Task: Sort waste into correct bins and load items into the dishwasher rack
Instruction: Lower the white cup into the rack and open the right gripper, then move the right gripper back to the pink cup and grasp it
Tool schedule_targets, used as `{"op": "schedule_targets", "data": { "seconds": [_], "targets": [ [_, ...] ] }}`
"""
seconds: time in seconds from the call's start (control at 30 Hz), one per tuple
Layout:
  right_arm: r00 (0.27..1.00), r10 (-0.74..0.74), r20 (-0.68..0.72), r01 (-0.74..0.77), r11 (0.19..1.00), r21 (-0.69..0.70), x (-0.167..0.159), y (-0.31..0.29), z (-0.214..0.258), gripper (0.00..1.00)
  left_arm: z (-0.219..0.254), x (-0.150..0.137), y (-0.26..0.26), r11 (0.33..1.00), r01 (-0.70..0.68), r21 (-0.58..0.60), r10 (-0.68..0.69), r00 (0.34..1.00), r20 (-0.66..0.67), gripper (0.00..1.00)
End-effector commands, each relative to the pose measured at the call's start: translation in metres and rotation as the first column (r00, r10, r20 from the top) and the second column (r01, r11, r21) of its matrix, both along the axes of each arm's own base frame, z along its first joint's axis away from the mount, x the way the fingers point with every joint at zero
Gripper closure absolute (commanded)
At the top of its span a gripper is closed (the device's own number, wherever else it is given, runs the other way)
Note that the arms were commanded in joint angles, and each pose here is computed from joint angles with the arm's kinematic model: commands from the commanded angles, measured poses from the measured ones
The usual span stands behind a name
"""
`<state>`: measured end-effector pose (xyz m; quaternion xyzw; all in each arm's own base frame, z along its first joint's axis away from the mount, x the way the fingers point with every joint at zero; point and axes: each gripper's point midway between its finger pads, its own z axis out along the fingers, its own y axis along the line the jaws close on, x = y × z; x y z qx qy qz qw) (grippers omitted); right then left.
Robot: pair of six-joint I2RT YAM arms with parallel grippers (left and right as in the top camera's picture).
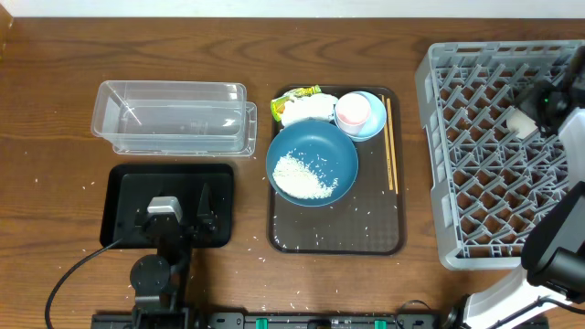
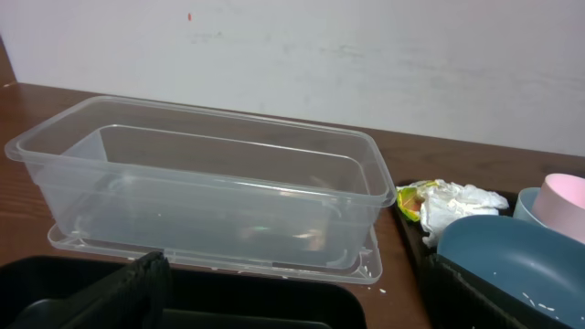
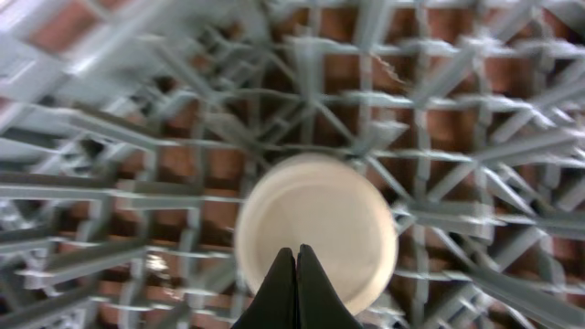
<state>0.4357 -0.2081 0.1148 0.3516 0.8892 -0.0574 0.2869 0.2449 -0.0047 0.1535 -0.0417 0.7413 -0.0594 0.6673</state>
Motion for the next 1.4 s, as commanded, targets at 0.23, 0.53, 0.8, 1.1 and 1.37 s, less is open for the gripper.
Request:
{"op": "schedule_targets", "data": {
  "seconds": [0.23,0.53,0.8,1.1,1.37],
  "targets": [
    [0.995,-0.083,0.059,0.085,0.996,-0.035,-0.017,-0.019,0.063,0.99,-0.015,-0.001,-0.002,1.0,0.015,0.01,-0.014,0.999,-0.045,0.11],
    [0.839,0.262,0.477,-0.365,0.921,0.135,0.016,0.087,0.173,0.35,-0.015,-0.001,-0.002,1.0,0.015,0.01,-0.014,0.999,-0.045,0.11],
    [0.636,0.476,0.607,-0.661,0.742,0.11,0.037,0.192,0.204,0.01,-0.015,-0.001,-0.002,1.0,0.015,0.01,-0.014,0.999,-0.045,0.11],
    [0.591,0.69,0.418,-0.724,0.682,-0.101,0.055,0.305,0.169,0.01,-0.015,-0.001,-0.002,1.0,0.015,0.01,-0.014,0.999,-0.045,0.11],
    [0.588,0.803,0.095,-0.775,0.593,-0.219,0.049,0.363,0.167,0.01,-0.015,-0.001,-0.002,1.0,0.015,0.01,-0.014,0.999,-0.045,0.11]
  ]
}}
